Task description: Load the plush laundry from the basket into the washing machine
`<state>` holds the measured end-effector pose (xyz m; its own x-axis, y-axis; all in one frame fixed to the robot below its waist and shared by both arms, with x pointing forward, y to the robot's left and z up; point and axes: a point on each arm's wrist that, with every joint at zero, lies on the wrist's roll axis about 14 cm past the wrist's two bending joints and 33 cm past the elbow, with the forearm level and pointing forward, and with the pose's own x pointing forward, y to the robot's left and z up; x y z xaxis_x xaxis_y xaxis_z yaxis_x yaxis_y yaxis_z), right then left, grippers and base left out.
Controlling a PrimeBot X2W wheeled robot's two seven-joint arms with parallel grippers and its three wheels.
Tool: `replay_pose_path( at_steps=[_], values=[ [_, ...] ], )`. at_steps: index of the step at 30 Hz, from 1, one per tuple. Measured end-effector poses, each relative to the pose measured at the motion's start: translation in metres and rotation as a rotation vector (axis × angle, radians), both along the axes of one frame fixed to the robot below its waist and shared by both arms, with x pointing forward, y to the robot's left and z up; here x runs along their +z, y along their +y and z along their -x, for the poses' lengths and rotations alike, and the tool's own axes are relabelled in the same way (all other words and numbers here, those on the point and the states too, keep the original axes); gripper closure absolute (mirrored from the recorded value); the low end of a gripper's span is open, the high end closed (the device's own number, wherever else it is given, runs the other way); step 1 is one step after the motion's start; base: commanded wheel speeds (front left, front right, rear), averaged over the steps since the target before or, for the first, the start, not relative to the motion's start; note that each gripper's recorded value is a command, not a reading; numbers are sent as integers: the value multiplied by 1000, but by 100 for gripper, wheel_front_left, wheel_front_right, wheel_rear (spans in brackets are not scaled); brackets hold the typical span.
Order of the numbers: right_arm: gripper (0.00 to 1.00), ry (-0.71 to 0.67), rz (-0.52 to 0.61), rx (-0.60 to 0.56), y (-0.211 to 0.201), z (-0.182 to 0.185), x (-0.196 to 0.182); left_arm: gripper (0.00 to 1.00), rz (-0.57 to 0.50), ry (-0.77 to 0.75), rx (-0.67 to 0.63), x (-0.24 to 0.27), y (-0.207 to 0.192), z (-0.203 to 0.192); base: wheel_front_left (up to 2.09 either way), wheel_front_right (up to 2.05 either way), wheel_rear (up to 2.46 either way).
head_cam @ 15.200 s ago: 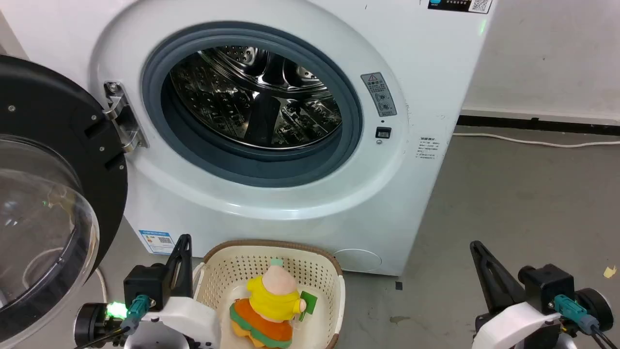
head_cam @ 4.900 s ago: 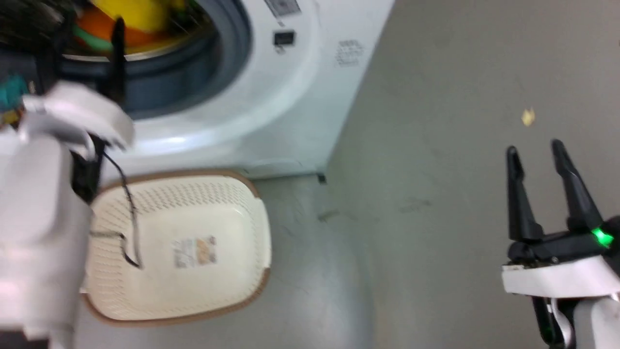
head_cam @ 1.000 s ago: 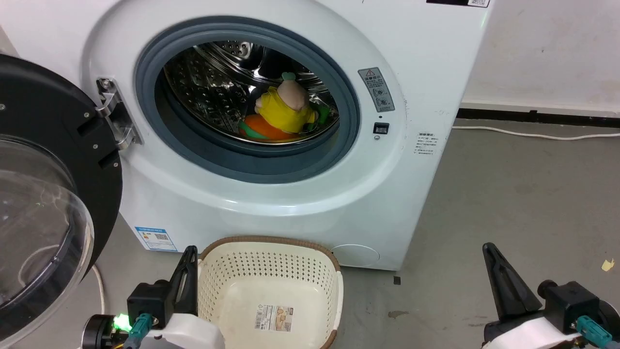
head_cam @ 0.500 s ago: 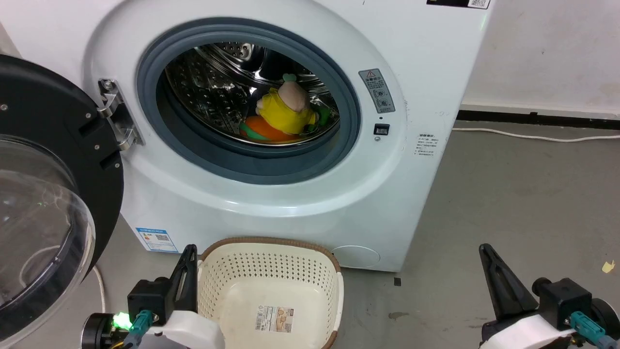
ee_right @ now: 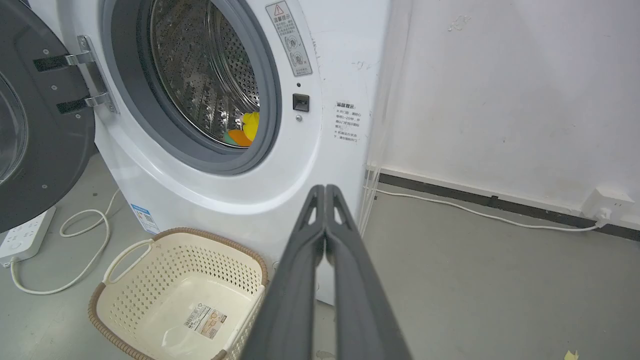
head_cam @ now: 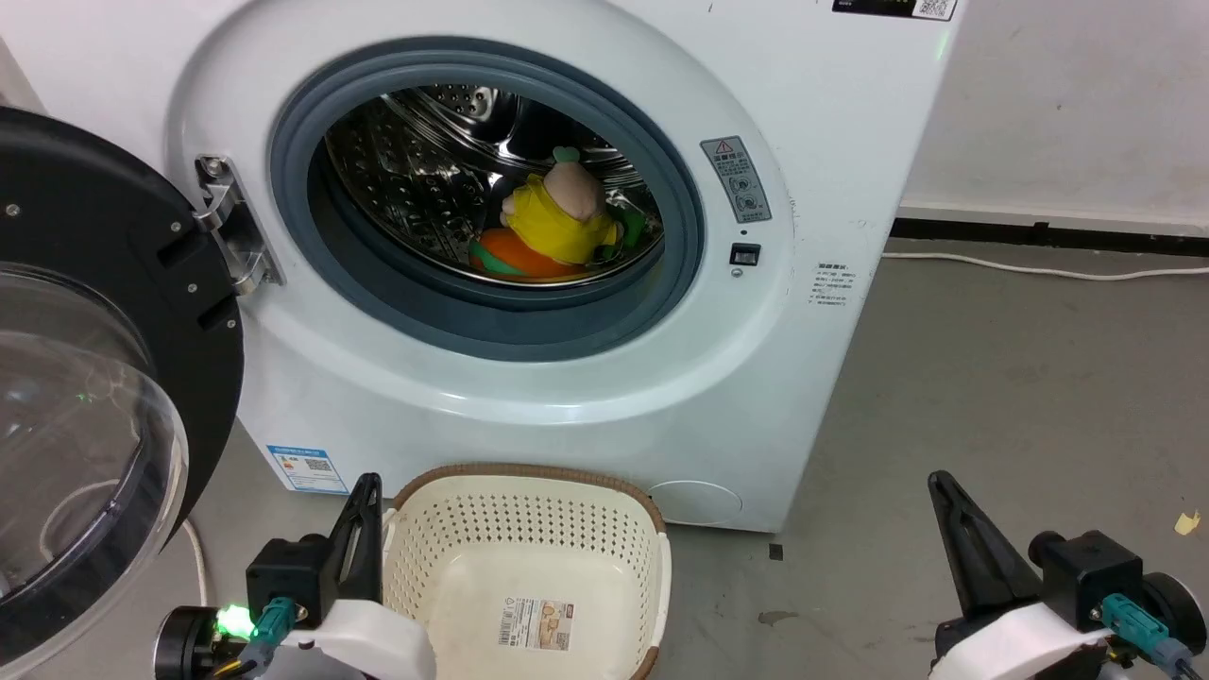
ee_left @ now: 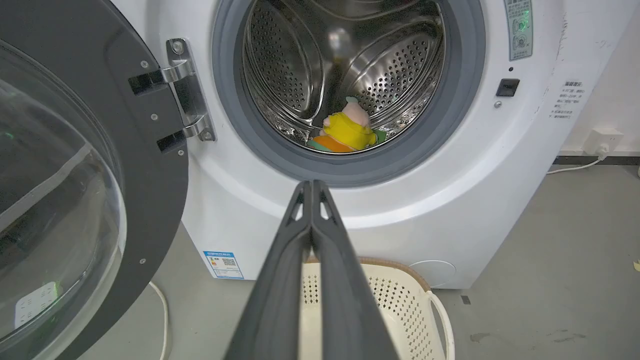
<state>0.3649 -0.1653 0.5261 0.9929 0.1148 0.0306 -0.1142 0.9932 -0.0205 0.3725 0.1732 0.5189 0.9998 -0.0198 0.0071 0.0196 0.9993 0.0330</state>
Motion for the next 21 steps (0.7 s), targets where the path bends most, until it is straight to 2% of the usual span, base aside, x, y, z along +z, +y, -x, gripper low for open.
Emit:
replay_pose_path(
  at_steps=[21],
  values=[
    [100, 32, 15, 10, 4, -2, -3, 100, -8, 8, 13, 4, 3, 0, 0, 0, 0]
  ],
)
